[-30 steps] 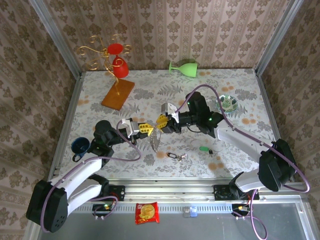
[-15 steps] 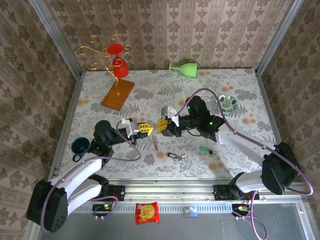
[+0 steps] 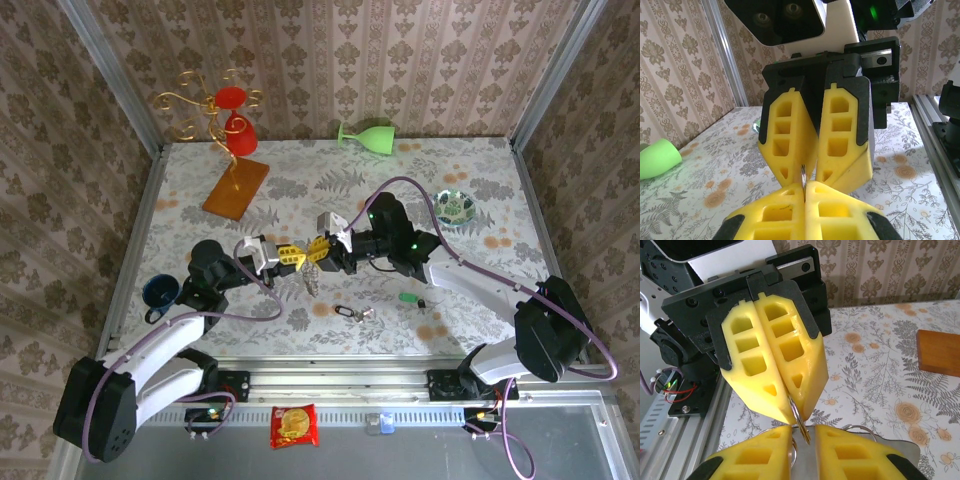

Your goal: Put the keys on the keyring

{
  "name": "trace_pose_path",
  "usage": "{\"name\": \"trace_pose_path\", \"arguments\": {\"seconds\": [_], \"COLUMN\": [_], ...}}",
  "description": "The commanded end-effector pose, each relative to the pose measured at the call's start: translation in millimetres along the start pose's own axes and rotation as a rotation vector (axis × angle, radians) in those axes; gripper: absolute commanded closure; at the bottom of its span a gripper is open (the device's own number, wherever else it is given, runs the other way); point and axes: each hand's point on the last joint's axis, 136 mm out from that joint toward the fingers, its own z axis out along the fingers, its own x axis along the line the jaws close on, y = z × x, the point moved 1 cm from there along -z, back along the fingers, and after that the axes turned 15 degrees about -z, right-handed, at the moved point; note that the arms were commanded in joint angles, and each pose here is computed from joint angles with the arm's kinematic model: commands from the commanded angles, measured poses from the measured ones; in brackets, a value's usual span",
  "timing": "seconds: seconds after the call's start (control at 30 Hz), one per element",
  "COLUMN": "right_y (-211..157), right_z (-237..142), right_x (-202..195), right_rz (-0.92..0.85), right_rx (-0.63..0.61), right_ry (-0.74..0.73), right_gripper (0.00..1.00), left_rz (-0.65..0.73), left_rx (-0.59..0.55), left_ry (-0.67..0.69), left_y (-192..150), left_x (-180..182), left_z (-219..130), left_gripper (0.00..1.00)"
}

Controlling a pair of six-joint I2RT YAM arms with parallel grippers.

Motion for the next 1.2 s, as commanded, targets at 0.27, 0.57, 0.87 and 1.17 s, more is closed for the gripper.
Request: {"name": "trace_pose_path", "arguments": {"seconds": [0.27, 0.57, 0.87, 1.17], "right_y": [12, 18, -9, -43], "right_z": [-6, -13, -17, -7], "right_x": [-5, -1, 1, 9], "right_rz": [-0.031, -0.057, -0.08, -0.177], "right_rx": [-0.022, -0.018, 0.178, 0.522], "right_ry": [-0.034, -0.023, -0.006, 0.111], "right_gripper": [0.83, 1.0, 1.0, 1.0], "left_rz": [0.039, 0.033, 0.038, 0.036], "left_rx": [-0.041, -0.029, 0.07, 0.165], "left_ry": [-0.045, -0.04, 0.084, 0.08], "left_y": [11, 4, -19, -27], "left_x": [-10, -9, 6, 5], "left_z": [0, 0, -5, -6], "left_gripper": [1.0, 1.0, 0.72, 0.71]}}
